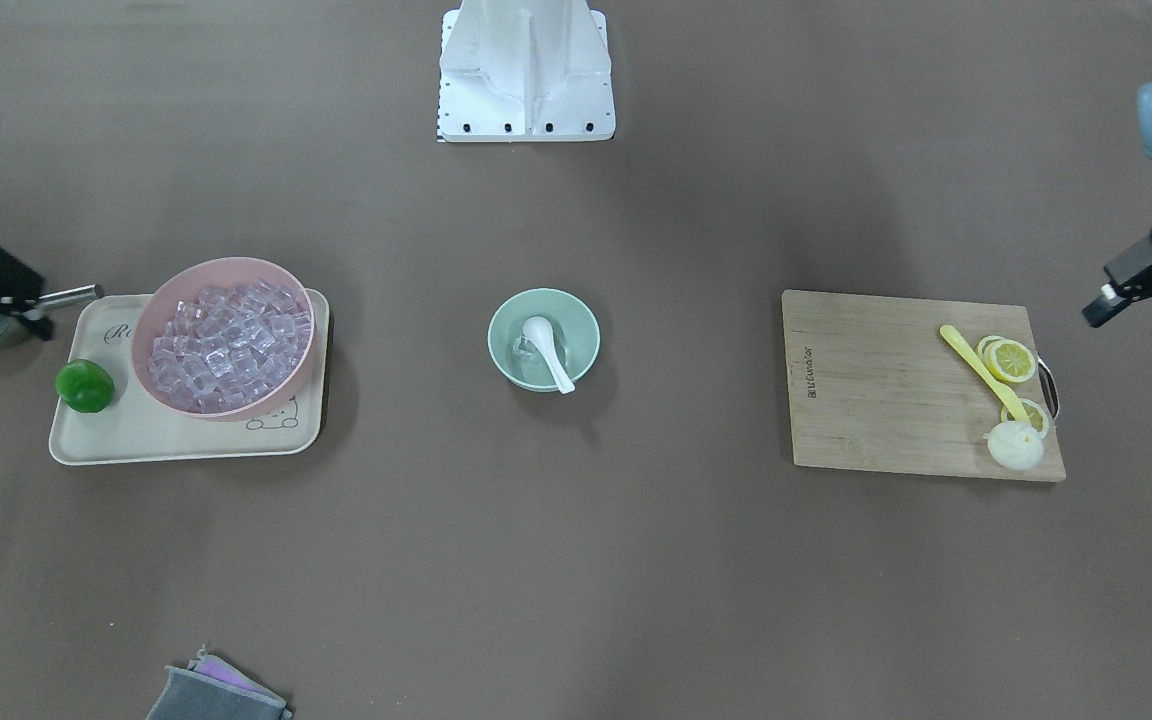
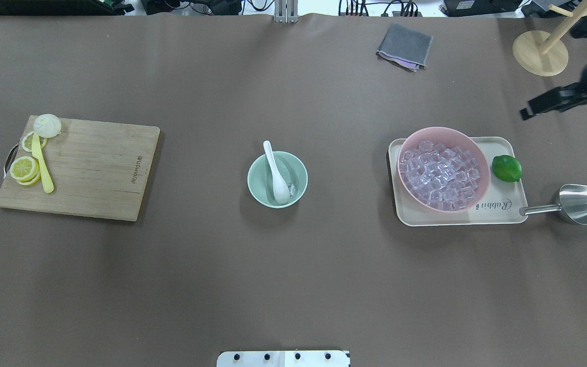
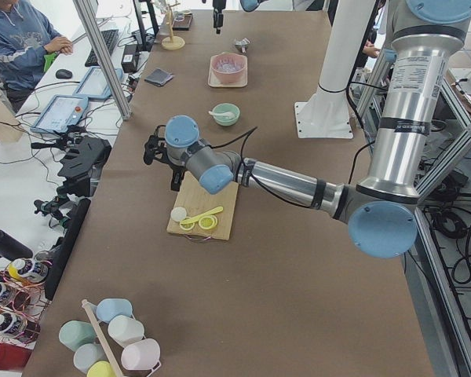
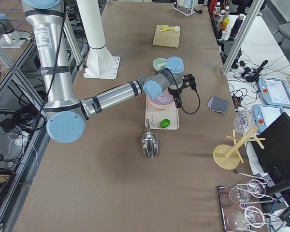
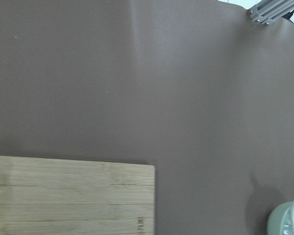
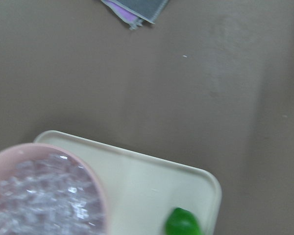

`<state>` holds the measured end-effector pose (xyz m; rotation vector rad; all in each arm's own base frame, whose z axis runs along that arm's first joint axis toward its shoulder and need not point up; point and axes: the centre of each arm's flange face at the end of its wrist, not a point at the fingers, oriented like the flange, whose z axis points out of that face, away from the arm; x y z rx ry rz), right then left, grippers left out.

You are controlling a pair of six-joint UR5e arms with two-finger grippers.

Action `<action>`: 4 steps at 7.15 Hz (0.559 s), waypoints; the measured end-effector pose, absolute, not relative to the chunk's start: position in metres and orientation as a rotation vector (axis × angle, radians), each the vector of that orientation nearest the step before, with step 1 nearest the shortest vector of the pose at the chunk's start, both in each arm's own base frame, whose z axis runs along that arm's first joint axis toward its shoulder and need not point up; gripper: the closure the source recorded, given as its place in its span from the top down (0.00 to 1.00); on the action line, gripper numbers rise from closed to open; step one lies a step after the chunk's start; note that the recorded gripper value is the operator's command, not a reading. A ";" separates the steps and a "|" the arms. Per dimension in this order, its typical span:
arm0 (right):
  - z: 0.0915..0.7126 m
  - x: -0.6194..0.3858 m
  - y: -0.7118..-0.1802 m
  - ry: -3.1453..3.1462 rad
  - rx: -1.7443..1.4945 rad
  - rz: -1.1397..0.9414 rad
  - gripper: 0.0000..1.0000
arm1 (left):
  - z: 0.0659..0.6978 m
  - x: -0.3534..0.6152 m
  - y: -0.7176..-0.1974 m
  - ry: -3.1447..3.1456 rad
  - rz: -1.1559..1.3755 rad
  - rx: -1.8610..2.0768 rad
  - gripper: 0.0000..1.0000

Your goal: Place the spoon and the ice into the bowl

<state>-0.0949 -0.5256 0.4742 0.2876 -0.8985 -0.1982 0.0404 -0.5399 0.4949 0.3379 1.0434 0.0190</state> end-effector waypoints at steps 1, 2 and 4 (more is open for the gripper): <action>0.539 -0.027 -0.519 -0.879 0.299 -0.230 1.00 | 0.536 -0.002 -0.522 0.976 0.047 0.388 0.98; 0.593 0.024 -0.509 -0.850 0.317 -0.264 1.00 | 0.574 -0.034 -0.502 0.920 0.062 0.406 0.98; 0.648 0.080 -0.491 -0.764 0.337 -0.292 1.00 | 0.624 -0.057 -0.474 0.816 0.023 0.353 0.98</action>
